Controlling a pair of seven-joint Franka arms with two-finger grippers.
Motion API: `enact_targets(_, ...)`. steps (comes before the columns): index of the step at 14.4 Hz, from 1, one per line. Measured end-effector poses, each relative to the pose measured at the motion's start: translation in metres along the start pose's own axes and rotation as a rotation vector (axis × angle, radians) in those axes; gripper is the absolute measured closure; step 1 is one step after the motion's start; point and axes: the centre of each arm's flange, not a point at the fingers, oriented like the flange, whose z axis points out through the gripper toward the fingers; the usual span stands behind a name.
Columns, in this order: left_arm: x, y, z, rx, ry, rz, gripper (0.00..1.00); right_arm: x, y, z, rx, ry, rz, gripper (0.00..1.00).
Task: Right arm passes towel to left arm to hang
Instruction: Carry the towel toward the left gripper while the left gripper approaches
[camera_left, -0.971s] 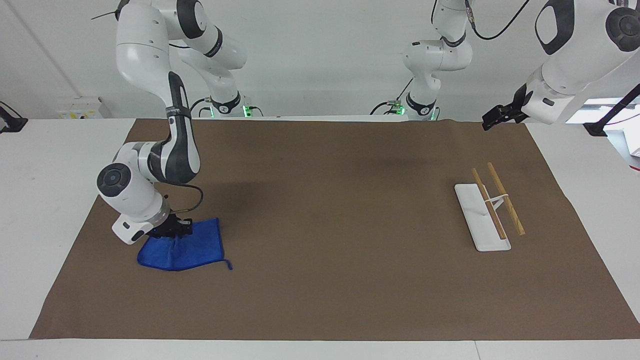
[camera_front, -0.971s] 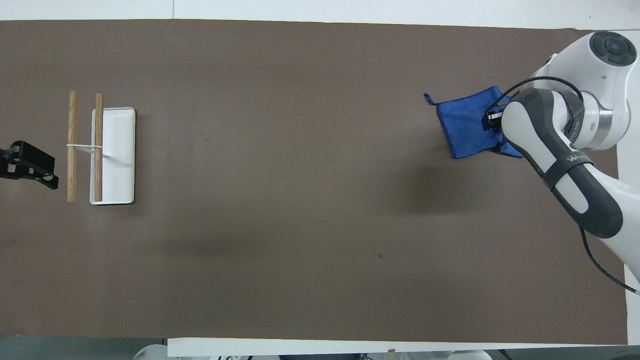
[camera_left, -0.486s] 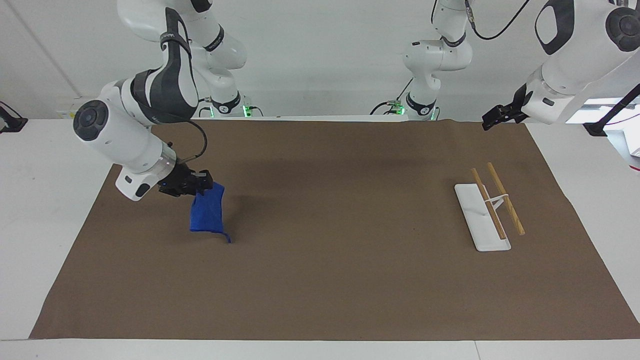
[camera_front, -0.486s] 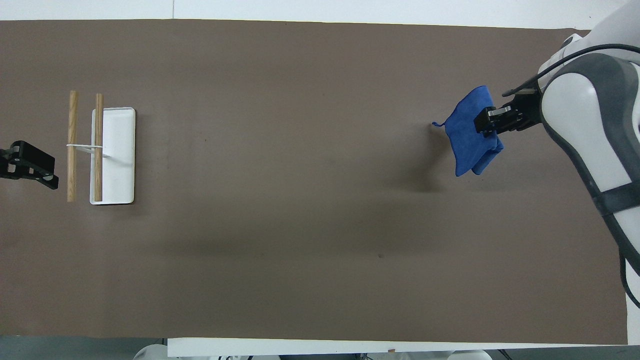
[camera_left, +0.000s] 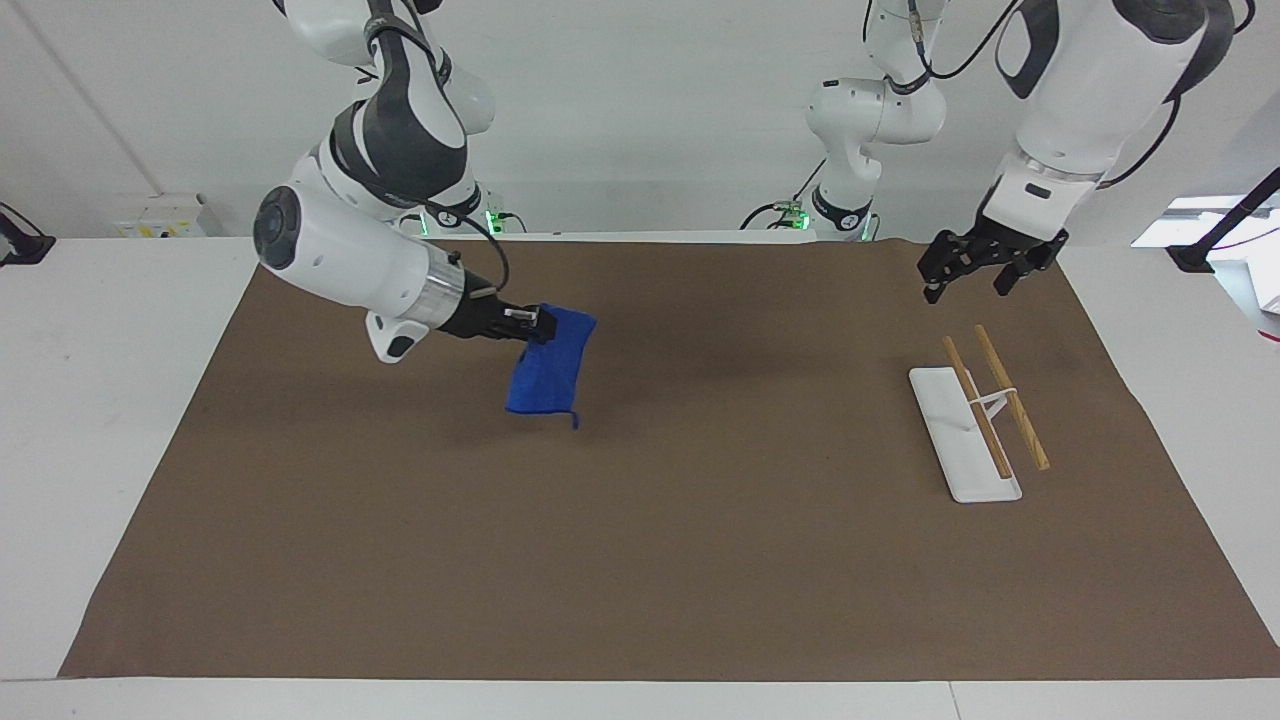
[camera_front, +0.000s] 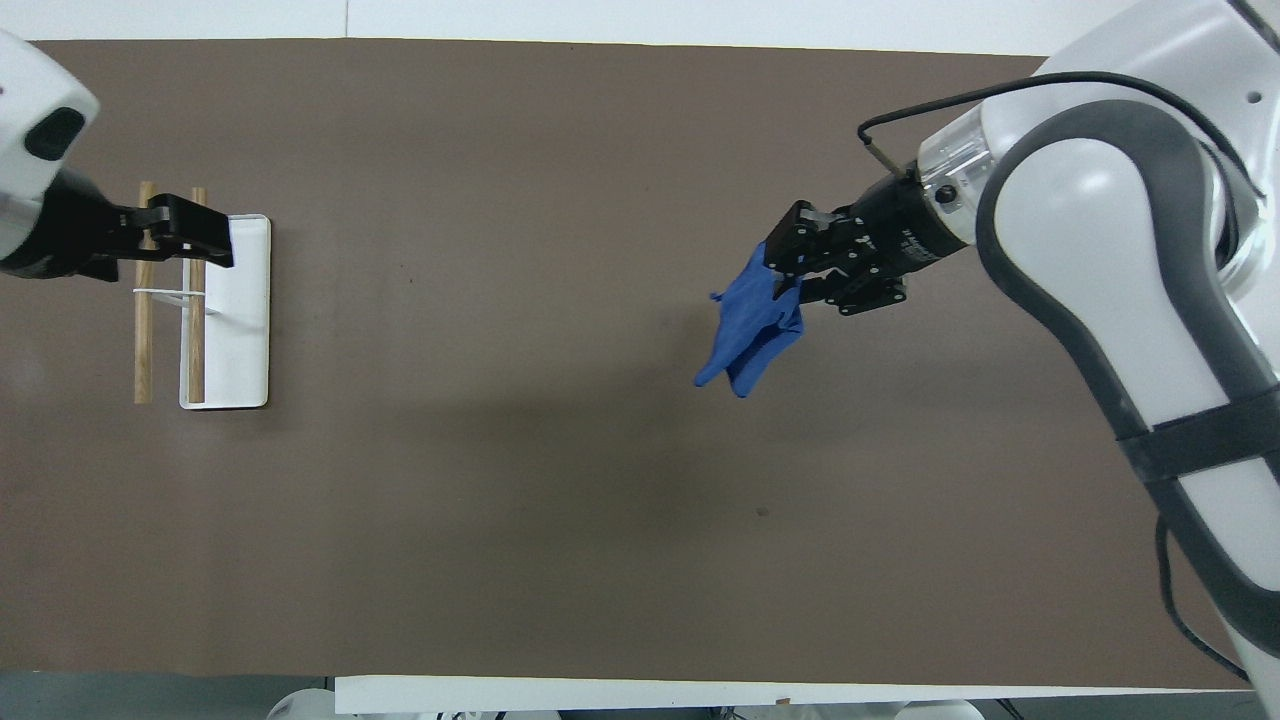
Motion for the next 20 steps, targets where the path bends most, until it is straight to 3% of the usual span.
enact_targets(3,-0.018,0.045,0.026,-0.105,0.035,-0.191,0.0,-0.018,-0.03,0.018,0.109,-0.056,0.134,0.87)
enact_targets(8,-0.075,0.121,0.047,-0.103,-0.04,-0.546,0.01,-0.023,-0.035,0.025,0.246,-0.186,0.315,0.87)
enact_targets(10,-0.093,0.141,0.056,-0.096,-0.061,-0.691,0.01,-0.021,-0.031,0.03,0.286,-0.201,0.404,0.87)
enact_targets(14,-0.096,0.148,0.057,-0.128,-0.081,-0.81,0.06,-0.03,-0.039,0.045,0.295,-0.191,0.459,0.87)
enact_targets(16,-0.093,0.148,0.055,-0.149,-0.078,-0.867,0.2,-0.033,-0.042,0.049,0.296,-0.186,0.457,0.87)
enact_targets(19,-0.097,0.158,0.053,-0.179,-0.07,-0.908,0.25,-0.034,-0.041,0.049,0.295,-0.185,0.458,0.87)
enact_targets(20,-0.098,0.16,0.052,-0.182,-0.069,-0.911,0.32,-0.034,-0.041,0.049,0.295,-0.185,0.458,0.87)
